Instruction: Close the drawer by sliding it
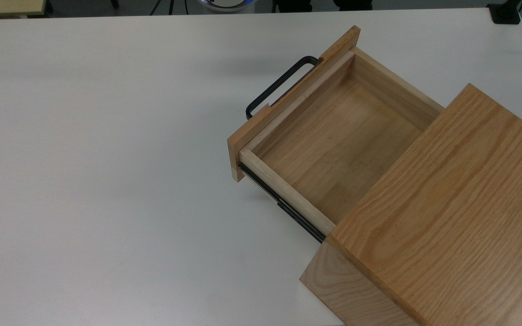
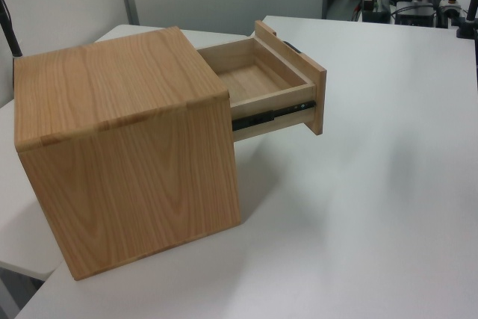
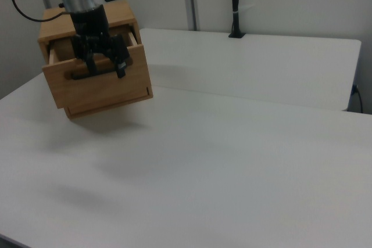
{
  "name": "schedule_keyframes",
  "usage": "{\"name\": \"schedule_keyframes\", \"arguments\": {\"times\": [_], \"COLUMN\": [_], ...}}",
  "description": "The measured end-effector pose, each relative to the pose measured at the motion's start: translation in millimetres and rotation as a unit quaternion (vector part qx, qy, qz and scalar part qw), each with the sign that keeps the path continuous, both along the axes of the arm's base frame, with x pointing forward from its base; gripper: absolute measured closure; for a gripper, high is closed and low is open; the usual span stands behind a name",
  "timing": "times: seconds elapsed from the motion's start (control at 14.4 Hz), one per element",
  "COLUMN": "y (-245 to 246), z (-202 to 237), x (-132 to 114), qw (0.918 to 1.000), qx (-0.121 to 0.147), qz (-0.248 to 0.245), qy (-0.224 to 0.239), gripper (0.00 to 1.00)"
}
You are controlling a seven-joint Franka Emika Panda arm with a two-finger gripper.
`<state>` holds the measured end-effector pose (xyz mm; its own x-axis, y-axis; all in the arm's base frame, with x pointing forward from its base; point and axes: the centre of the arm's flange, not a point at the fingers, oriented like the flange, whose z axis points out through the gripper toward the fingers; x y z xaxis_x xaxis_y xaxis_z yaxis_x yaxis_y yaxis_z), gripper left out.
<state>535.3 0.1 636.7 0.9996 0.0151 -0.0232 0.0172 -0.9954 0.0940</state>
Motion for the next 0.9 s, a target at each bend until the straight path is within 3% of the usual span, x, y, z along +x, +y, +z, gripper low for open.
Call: {"name": "schedule_keyframes", "arguments": {"times": [0.63,0.9], "y": [-1.3,-1.2], "z": [-1.6,-3.2], "x": [-2.1,-1.2], "qw": [1.0000,0.9998], "qx": [0.000,0.001], "qz": [-0.002,0.014], "qy": [0.010,0.013], "gripper": [0.00,0.12]}}
